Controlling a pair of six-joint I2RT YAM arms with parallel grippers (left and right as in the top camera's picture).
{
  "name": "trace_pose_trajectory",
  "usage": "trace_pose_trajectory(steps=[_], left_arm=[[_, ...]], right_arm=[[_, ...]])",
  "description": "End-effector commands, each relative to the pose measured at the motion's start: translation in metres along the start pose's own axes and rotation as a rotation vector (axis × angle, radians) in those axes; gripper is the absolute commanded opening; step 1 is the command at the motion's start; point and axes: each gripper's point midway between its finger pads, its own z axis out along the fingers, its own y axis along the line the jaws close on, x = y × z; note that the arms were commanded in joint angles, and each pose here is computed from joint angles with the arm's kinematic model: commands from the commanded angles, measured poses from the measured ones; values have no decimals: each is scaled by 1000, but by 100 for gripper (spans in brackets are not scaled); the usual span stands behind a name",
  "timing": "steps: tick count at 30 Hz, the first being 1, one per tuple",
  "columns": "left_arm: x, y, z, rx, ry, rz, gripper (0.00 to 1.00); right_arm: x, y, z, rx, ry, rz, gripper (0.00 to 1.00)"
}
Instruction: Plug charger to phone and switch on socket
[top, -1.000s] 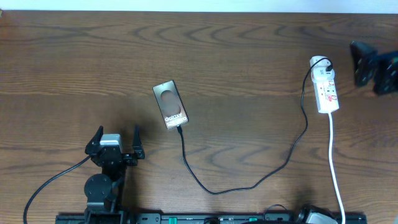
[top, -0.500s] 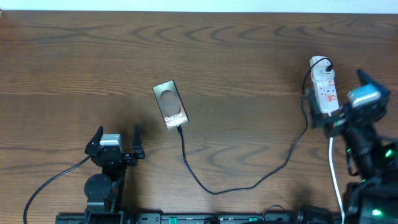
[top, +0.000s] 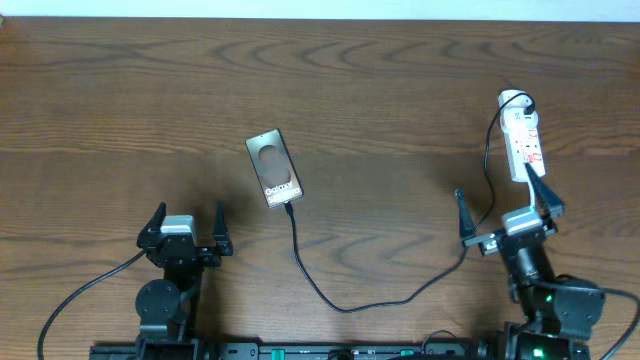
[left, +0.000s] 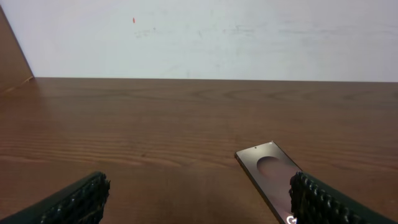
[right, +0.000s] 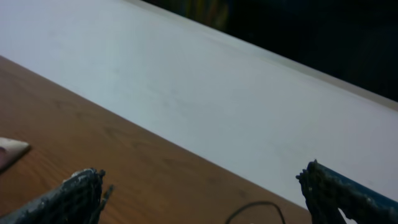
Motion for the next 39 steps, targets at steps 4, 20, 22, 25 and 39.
trace_pose_trajectory(steps=[4,20,22,25,39], left_arm=[[17,7,1,-38,51,1,93],[17,7,1,-38,51,1,93],[17,7,1,-38,51,1,93],[17,7,1,-38,51,1,93],[17,7,1,-38,51,0,93]], right_arm=[[33,5,-12,103,-2,28,99],[111,-20,-38,414,270,396,99],[112,-20,-38,411,274,385,99],[111,-19,-38,407,273,384,99],[111,-19,-38,404,274,376,99]])
